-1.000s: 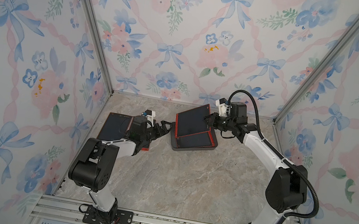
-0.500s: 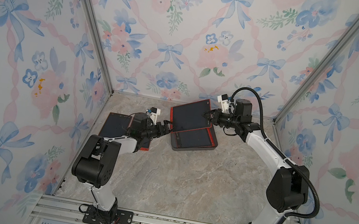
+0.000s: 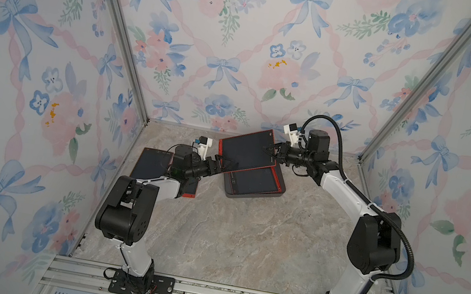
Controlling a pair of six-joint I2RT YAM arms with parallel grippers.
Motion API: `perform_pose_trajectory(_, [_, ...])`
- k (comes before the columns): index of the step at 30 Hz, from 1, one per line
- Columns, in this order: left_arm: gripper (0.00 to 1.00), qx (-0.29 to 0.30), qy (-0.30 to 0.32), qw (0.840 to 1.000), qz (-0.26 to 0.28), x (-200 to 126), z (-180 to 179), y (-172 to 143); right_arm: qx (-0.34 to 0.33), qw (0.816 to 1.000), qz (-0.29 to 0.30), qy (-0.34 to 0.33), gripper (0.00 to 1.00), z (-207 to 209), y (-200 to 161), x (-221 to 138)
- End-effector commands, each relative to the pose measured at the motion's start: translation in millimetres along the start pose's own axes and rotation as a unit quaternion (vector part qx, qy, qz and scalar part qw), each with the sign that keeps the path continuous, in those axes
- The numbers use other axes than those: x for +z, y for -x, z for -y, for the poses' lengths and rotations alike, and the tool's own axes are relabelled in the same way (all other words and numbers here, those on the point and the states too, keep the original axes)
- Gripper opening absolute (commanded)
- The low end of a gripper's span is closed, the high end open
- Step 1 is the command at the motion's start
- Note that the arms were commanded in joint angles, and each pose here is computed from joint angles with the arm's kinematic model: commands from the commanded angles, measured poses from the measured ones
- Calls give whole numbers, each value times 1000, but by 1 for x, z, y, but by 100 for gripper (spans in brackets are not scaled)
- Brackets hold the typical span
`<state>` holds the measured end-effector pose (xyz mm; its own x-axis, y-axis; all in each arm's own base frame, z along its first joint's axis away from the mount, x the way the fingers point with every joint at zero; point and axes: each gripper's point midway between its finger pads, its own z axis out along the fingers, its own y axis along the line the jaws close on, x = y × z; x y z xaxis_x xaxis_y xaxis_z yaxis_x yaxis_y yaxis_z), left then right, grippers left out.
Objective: Take out the writing tablet from the storage box
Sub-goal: Pick up the writing tablet from the storage box.
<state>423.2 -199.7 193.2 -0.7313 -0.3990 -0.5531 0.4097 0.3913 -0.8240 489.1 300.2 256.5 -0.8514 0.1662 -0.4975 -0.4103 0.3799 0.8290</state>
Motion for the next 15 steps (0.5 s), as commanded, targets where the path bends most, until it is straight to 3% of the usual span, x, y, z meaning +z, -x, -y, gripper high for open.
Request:
perform_pose_trajectory(1, [85,15,-28,999,7,-1,14,11,11,1000,-11,21,0,13,-3,4])
perform_pose_trajectory(15, [70,11,-71,997,15,-6,34,17,52,991,-12,125,3,30,4,9])
